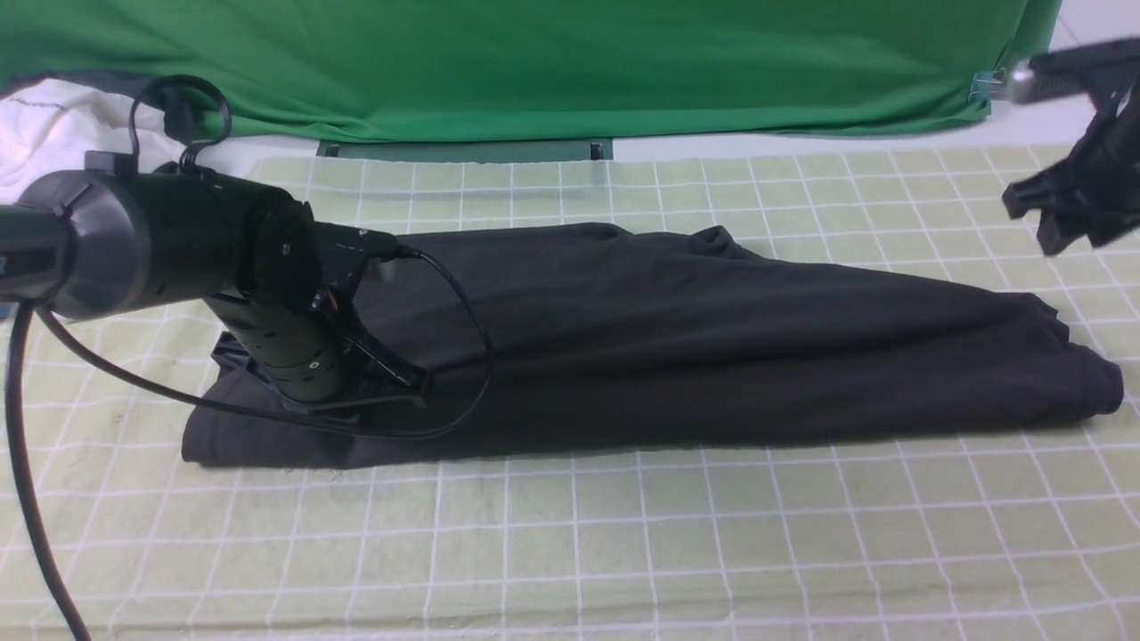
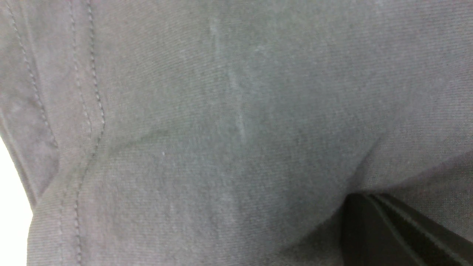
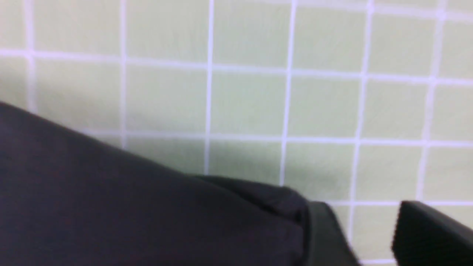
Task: Fold a long-sleeved shirt over a green coffee tablecloth.
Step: 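Pull the folded dark garment lengthwise by its ends to straighten it flat on the table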
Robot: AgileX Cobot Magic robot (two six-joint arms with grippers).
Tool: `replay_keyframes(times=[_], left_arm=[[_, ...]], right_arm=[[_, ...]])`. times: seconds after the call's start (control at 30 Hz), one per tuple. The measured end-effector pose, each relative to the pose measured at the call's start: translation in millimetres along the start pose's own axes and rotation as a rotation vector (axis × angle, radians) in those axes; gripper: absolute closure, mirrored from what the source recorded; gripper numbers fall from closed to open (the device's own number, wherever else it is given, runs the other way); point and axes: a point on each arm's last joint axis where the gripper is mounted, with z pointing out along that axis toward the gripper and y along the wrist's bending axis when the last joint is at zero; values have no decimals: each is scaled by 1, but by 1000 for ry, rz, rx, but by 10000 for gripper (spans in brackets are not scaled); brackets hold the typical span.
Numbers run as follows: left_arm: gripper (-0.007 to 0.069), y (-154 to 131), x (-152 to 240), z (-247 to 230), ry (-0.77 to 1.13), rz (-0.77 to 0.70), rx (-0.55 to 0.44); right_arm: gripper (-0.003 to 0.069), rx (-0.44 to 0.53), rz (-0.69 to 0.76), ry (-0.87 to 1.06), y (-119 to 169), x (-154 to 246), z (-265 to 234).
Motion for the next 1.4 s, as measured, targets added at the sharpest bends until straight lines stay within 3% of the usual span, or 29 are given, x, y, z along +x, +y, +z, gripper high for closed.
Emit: replay_keyframes(times=[0.1,0.17,0.27,0.37,0.5,0.6,0.73,0.93,1.13,1.27,1.4], left_arm=[[615,0,0,0,0,-7,1],[615,0,0,-2,-7,-31,4],[615,0,0,-10,-23,-40,5],[615,0,-2,-27,-79,-63,8],[615,5,-6,-49,-139,-128,3],[614,20,-15,-62,-155,-189,-13],[614,64,-38,-89,-252,-351,-40],[596,99,-68,-92,-327,-428,-54],[455,111,-99,-56,-356,-377,-74],[293,115,-112,-15,-364,-377,-68],[179,116,-113,17,-336,-381,-61]], right_arm=[[501,-6,-34,-47,7,-4,-13],[612,-54,-82,-66,22,-6,-19],[652,-154,-127,-97,43,-9,-21],[660,-279,-152,-152,64,-14,-25],[661,-372,-148,-219,81,-19,-30],[660,-393,-160,-229,86,-20,-31],[656,-410,-178,-196,87,-16,-31],[644,-424,-186,-163,88,-13,-31],[628,-434,-191,-137,89,-11,-31],[622,-437,-193,-129,89,-10,-31],[617,-438,-194,-125,89,-10,-31]])
